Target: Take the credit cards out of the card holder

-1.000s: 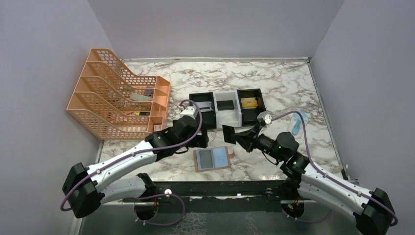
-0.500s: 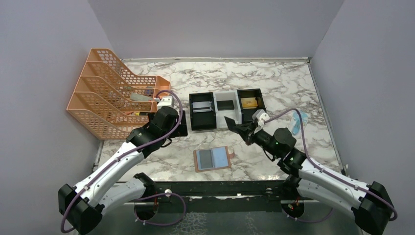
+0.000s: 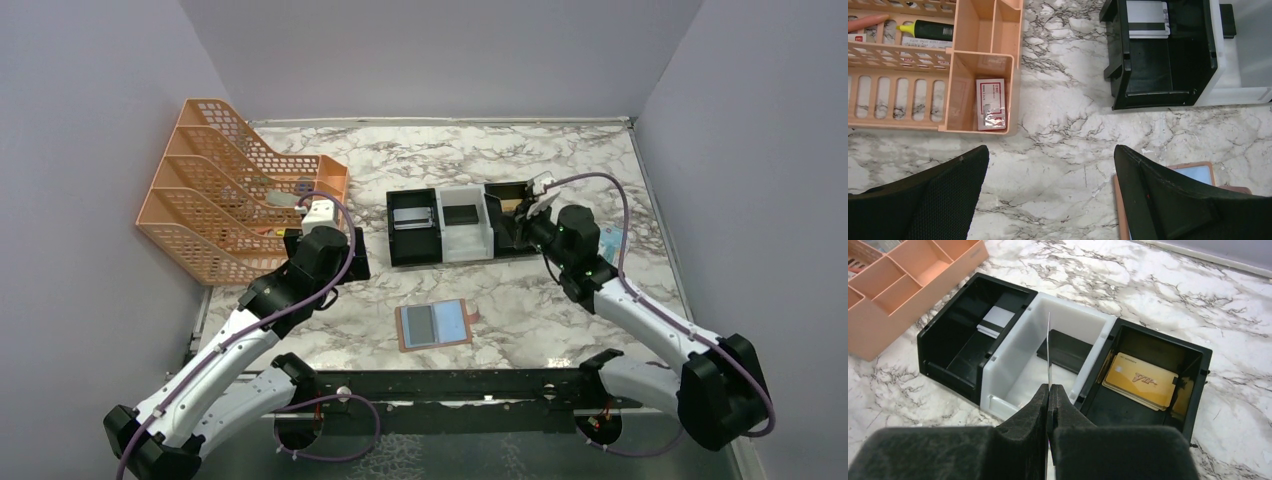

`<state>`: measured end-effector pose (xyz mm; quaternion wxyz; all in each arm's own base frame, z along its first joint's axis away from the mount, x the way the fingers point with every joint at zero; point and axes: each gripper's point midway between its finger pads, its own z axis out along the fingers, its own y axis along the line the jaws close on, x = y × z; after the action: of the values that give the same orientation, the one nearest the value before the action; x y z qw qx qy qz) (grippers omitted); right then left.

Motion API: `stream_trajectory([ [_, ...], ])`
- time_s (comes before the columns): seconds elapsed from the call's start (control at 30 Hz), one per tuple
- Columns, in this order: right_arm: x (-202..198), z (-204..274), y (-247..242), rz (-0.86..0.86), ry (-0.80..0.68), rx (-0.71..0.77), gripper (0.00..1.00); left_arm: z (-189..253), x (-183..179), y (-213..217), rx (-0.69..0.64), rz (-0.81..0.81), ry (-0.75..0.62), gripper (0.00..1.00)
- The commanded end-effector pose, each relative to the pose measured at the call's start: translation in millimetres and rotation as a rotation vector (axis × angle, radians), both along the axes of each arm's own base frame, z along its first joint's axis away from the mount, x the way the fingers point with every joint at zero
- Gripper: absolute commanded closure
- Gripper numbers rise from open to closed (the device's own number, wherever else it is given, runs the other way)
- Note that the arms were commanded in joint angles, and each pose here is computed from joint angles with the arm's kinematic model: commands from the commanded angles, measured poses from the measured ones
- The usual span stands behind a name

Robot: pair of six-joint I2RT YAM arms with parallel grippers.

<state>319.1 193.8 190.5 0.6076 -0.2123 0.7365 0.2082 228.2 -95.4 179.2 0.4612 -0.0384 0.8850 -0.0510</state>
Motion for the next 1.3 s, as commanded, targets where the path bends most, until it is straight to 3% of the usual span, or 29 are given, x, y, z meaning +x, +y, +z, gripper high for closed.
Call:
stream_trajectory([
  [0.0, 8.2, 20.7, 13.2, 0.110, -0.025, 0.053, 0.99, -4.7, -0.4, 7.7, 0.037, 0.015, 0.001, 0.01],
  [0.23, 11.8, 28.6, 35.0, 0.307, -0.163, -0.096, 0.99, -3.6, -0.6, 7.3, 0.037, 0.009, -0.003, 0.01],
  [0.47, 27.2, 5.3, 36.1, 0.369, -0.311, -0.473, 0.99, -3.6, -0.6, 7.8, 0.038, 0.010, -0.003, 0.01],
  [0.6, 40.2, -20.3, 39.7, 0.406, -0.310, -0.618, 0.99, -4.7, 0.3, 7.9, 0.046, 0.011, 0.001, 0.01],
  [0.97, 70.2, -67.1, 33.5, 0.430, -0.299, -0.829, 0.99, -9.3, 1.9, 7.8, 0.066, 0.012, 0.017, 0.01],
  [1.27, 91.1, -64.3, 53.8, 0.449, -0.369, -0.804, 0.99, -11.7, 2.5, 6.7, 0.075, 0.007, 0.028, 0.01],
])
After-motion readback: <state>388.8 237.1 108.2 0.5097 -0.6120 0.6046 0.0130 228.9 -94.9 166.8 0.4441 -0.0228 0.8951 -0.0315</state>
